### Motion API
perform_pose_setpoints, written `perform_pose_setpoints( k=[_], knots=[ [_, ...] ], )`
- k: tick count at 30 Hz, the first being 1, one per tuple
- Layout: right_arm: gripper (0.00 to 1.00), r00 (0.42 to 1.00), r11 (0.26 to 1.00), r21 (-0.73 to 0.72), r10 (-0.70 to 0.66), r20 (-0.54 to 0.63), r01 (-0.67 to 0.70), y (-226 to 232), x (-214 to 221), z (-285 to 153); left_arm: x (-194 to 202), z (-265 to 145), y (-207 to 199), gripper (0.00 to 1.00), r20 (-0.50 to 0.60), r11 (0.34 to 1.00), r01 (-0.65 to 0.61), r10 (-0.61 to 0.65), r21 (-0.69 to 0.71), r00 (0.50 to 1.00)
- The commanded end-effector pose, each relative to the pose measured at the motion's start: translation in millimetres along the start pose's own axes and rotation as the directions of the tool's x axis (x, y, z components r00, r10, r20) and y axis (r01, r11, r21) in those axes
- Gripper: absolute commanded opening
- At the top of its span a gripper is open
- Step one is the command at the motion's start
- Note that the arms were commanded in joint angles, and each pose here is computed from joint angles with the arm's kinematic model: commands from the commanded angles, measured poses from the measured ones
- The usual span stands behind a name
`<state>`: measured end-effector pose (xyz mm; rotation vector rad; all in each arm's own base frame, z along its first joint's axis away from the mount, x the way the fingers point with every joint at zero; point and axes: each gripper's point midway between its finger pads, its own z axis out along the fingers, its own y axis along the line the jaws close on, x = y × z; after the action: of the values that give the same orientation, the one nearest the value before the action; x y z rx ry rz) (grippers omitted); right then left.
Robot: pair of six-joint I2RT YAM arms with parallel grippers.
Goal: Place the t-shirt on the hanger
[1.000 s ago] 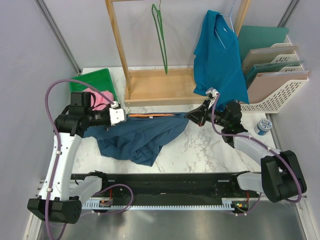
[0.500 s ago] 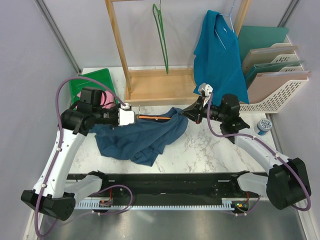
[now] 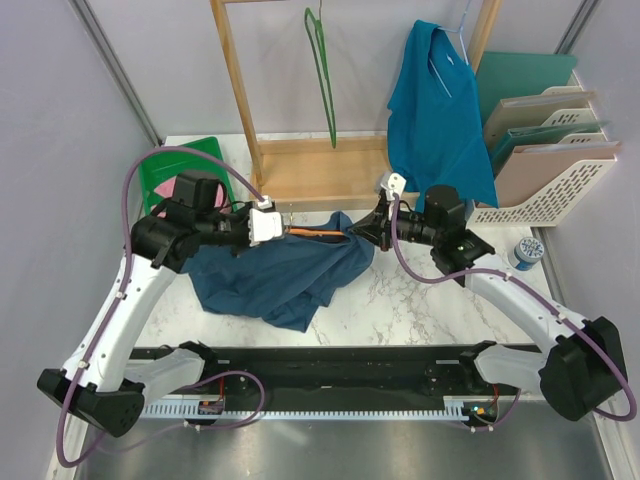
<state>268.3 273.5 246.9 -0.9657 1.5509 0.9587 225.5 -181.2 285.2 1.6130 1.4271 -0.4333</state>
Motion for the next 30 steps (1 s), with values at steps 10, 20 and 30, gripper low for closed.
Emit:
perform_pose_setpoints(
  k=[10, 20, 30],
  knots=[
    [0.00, 0.983, 0.983, -0.010, -0.184, 0.028, 0.184, 16, -46, -43, 3, -10, 34, 0.02, -0.052, 0.984, -0.030, 0.021, -0.177, 0.998],
    [0.00, 0.930, 0.930, -0.069, -0.353, 0.100, 0.360, 20, -103, -39, -73, -29, 44, 0.02, 0.148, 0.993, 0.013, 0.004, -0.114, 0.989],
    [0.02, 0.898, 0.895, -0.089, -0.432, 0.081, 0.438, 21, -110, -37, -84, -16, 12, 0.02, 0.187, 0.999, -0.040, 0.036, 0.017, 0.982]
  ],
)
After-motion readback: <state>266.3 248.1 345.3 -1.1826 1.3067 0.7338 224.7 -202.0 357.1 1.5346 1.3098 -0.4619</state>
